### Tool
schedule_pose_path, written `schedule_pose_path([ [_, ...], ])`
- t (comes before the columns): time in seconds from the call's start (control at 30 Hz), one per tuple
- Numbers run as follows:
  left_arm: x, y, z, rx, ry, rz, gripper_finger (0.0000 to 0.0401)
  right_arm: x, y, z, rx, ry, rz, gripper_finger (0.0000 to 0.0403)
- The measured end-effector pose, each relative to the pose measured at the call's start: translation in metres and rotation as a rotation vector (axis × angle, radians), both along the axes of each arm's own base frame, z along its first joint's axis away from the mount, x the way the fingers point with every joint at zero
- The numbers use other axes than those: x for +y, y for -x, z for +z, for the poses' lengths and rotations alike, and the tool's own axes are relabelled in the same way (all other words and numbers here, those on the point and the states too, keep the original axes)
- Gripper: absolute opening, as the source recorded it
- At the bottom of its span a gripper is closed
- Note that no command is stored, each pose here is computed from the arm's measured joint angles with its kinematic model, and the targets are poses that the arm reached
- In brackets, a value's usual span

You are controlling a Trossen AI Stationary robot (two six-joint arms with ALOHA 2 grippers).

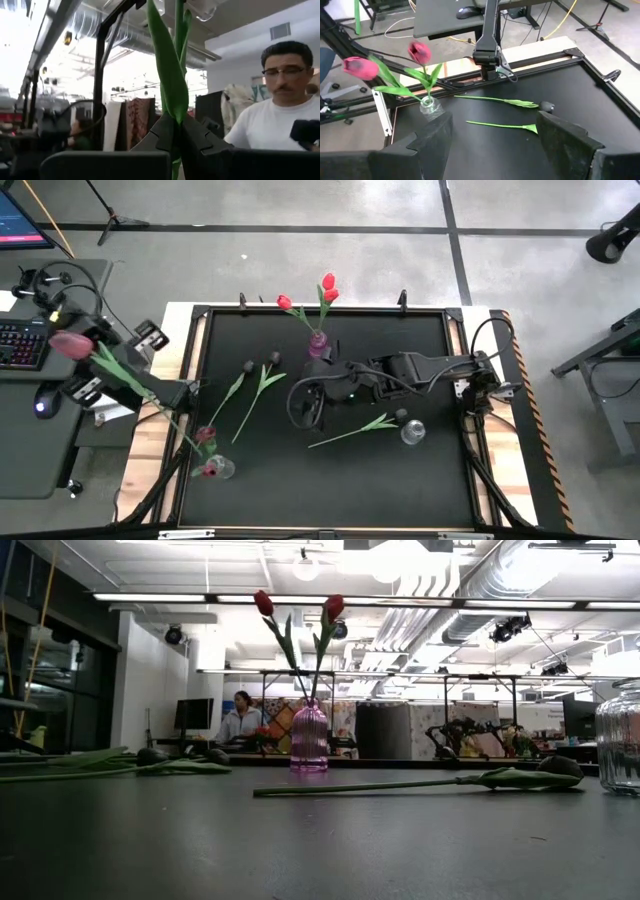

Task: Sort flowers into vase by color
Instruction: Put the red tulip into the left transparent vase

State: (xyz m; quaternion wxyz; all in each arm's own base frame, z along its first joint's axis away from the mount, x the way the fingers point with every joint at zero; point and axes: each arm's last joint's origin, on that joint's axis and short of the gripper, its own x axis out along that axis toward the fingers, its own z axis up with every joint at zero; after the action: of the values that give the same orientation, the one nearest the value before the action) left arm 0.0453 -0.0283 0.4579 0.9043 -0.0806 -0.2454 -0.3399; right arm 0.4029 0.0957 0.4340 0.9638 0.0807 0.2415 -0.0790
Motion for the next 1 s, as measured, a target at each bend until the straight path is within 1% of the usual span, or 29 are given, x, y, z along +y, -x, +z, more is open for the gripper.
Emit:
schedule_pose_path([
  [0.1, 0.001, 0.002, 0.001, -0.019, -0.015, 0.010, 0.0000, 0.000, 0.000, 0.000, -0.003, -0.028, -0.015, 0.0271],
  [0.13, 0.000, 0.002, 0.000, -0.002, -0.018, -0.009, 0.0000, 0.000, 0.000, 0.000, -0.004, -0.032, -0.017, 0.0271],
  [0.3, -0.005, -0.004, -0.012, 0.211, -0.013, -0.171, 0.0000, 0.002, 0.000, 0.000, -0.004, -0.035, -0.015, 0.0271],
  [0.4, -0.007, -0.005, -0.014, 0.262, -0.009, -0.243, 0.0000, 0.002, 0.000, 0.000, -0.004, -0.036, -0.015, 0.0271],
  [0.5, -0.008, -0.006, -0.021, 0.341, -0.021, -0.224, 0.0000, 0.001, 0.000, 0.000, -0.004, -0.035, -0.017, 0.0271],
  [0.6, -0.009, -0.015, -0.036, 0.502, -0.044, -0.155, 0.0000, 0.001, 0.000, 0.000, -0.008, -0.043, -0.033, 0.0271],
  [0.67, -0.012, -0.023, -0.045, 0.563, -0.058, -0.133, 0.0000, 0.001, 0.000, 0.000, -0.009, -0.049, -0.037, 0.0271],
  [0.83, -0.020, -0.035, -0.065, 0.550, -0.045, -0.095, 0.0000, 0.001, 0.001, 0.000, -0.006, -0.054, -0.044, 0.0271],
  [1.0, -0.024, -0.031, -0.081, 0.492, -0.006, -0.041, 0.0000, 0.001, 0.001, -0.001, -0.002, -0.062, -0.053, 0.0271],
])
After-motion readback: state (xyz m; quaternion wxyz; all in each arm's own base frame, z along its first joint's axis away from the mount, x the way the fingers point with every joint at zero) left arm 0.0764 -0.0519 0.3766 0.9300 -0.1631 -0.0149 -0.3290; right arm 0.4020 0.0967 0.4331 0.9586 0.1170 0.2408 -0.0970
